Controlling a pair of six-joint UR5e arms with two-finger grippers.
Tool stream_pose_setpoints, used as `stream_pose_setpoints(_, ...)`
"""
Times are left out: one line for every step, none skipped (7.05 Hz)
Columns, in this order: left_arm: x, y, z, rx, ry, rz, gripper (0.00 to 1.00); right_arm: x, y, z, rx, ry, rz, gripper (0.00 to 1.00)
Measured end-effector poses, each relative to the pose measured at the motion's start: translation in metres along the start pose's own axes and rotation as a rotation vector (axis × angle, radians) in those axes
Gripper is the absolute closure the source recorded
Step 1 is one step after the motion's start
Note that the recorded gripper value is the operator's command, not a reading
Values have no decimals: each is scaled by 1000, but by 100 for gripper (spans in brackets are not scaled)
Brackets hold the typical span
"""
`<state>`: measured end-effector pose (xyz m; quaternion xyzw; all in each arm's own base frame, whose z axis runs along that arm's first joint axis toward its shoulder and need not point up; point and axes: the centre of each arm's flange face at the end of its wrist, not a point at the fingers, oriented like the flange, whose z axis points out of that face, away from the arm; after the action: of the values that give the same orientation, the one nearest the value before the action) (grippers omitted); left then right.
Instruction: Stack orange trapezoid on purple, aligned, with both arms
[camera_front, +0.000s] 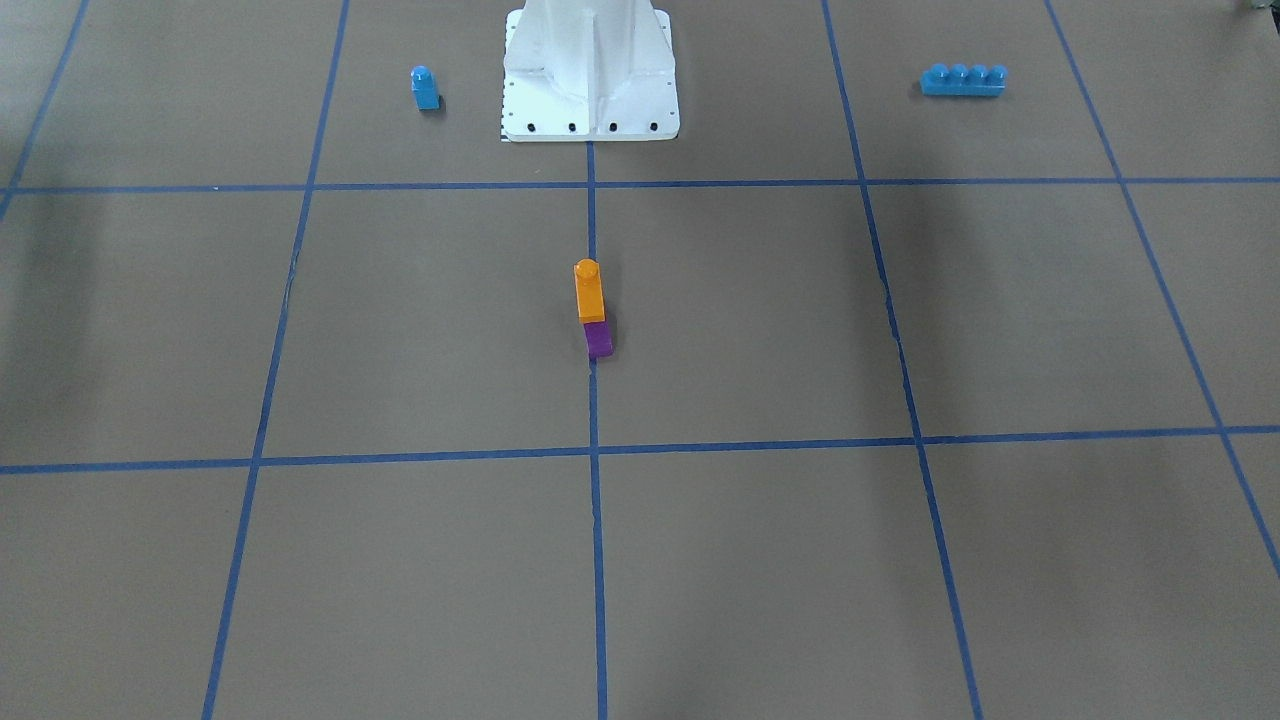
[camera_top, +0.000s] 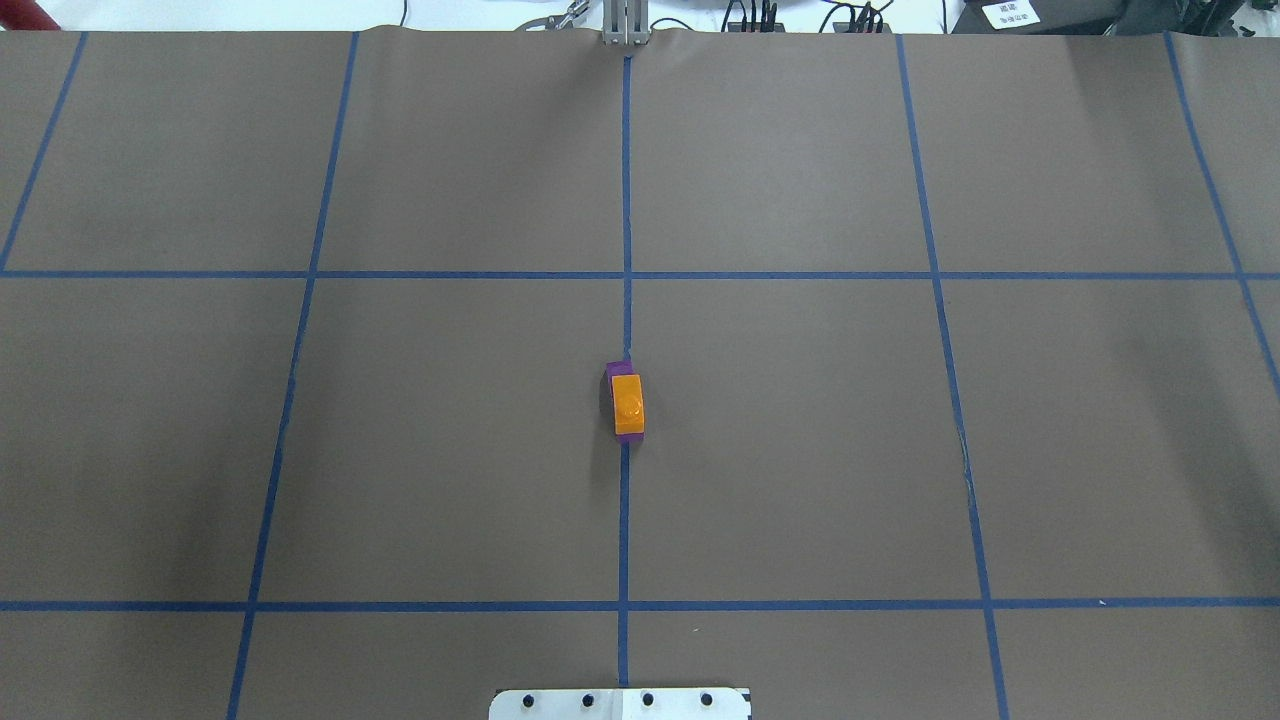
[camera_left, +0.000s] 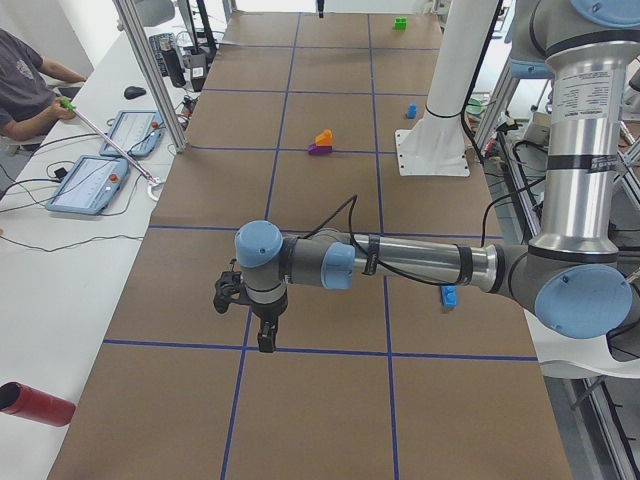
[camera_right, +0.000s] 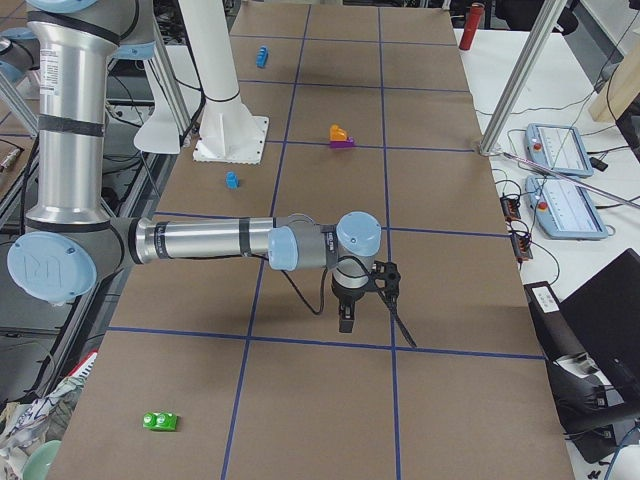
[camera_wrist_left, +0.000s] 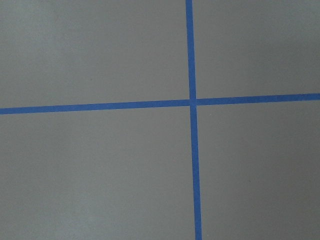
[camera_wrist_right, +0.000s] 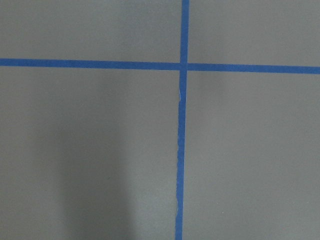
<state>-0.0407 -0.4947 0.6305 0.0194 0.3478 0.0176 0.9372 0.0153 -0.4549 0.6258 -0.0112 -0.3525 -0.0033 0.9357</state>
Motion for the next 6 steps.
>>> stream_pose_setpoints(2, 1, 6, -10, 2, 6, 0, 2, 2, 1, -3, 3, 8, 0)
stream_pose_setpoints(6, 2, 15, -28, 3, 15, 0, 4, 4, 4, -9, 4, 15, 0)
stream_pose_setpoints(10, 3, 25, -49, 2, 19, 0, 6, 6, 5, -12, 5, 17, 0)
stream_pose_setpoints(11, 5, 31, -60, 0, 19, 0, 7, 7, 7, -15, 5, 19, 0)
stream_pose_setpoints(12, 5, 32, -63, 0, 21, 0, 8, 8, 8, -18, 5, 21, 0)
stream_pose_setpoints(14, 5, 31, -61, 14, 25, 0, 10, 8, 10, -21, 6, 25, 0)
